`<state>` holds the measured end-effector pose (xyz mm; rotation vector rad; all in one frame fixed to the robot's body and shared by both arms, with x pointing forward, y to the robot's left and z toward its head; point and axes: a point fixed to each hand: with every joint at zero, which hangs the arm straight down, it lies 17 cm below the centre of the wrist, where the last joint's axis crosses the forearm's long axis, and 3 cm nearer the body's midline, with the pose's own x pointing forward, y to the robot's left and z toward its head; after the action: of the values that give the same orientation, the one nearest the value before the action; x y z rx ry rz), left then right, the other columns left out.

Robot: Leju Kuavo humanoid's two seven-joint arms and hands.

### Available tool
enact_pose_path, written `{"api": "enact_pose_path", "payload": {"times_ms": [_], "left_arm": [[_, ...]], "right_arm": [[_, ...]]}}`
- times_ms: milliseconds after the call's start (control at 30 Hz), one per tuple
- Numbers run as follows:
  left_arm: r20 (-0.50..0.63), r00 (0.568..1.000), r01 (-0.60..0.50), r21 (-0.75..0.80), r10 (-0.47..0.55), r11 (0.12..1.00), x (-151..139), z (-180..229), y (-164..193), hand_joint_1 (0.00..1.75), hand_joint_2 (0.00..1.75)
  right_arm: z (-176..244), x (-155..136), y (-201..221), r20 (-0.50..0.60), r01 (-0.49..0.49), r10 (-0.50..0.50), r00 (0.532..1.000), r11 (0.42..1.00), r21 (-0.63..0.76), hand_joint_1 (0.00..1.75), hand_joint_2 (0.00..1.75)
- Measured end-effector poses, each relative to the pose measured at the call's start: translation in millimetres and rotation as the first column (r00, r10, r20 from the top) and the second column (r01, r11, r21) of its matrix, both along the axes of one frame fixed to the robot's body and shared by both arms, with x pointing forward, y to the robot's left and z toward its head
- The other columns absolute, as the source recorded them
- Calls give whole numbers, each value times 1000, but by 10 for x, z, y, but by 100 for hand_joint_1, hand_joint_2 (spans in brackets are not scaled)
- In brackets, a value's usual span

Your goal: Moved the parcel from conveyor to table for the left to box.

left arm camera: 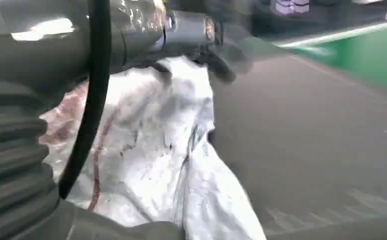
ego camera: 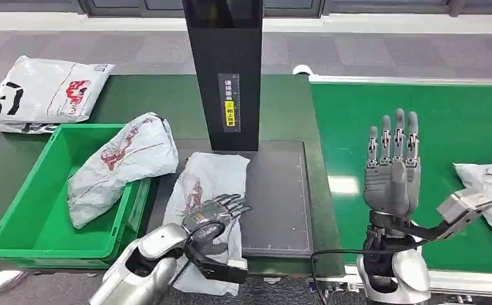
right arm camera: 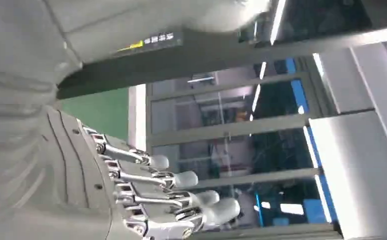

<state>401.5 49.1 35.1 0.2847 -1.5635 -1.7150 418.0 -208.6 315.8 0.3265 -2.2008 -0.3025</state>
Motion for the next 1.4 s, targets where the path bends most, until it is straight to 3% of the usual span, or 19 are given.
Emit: {"api": "enact_pose_path", "payload": {"times_ms": [167,233,267,300,367,500,567,767,1133,1400], "left_arm": [[-168,985,60,104,-42,993,125,-468,318,0,175],[-201,979,68,130,-41,989,199,-535,415,31,175],[-211,977,67,142,-36,988,237,-555,458,19,175],[-227,973,67,155,-31,986,262,-586,499,19,175],[-253,967,72,181,-24,981,337,-600,587,175,175],[-285,959,76,239,-5,968,556,-504,784,175,175],[-279,960,60,305,29,951,733,-440,1043,175,175],[-281,959,85,362,22,928,993,-145,1209,175,175],[-269,963,102,307,-17,946,1011,-55,999,175,175],[-213,971,119,36,-109,992,1055,501,491,175,175]], "right_arm": [[9,22,24,5,-16,16,1000,1000,16,0,175],[17,19,38,8,-20,20,1000,1000,18,0,175],[20,21,40,9,-21,20,1000,1000,19,0,175],[29,25,42,10,-20,20,1000,1000,22,0,175],[55,35,43,16,-19,19,1000,999,27,0,175],[87,38,31,23,-11,10,1000,999,40,0,175],[116,28,11,36,0,-2,999,999,52,0,175],[172,-40,-92,64,33,-38,997,997,76,0,175],[19,-80,-236,38,74,-77,996,993,90,0,175],[7,-150,-359,35,110,-114,993,989,100,0,175]]}}
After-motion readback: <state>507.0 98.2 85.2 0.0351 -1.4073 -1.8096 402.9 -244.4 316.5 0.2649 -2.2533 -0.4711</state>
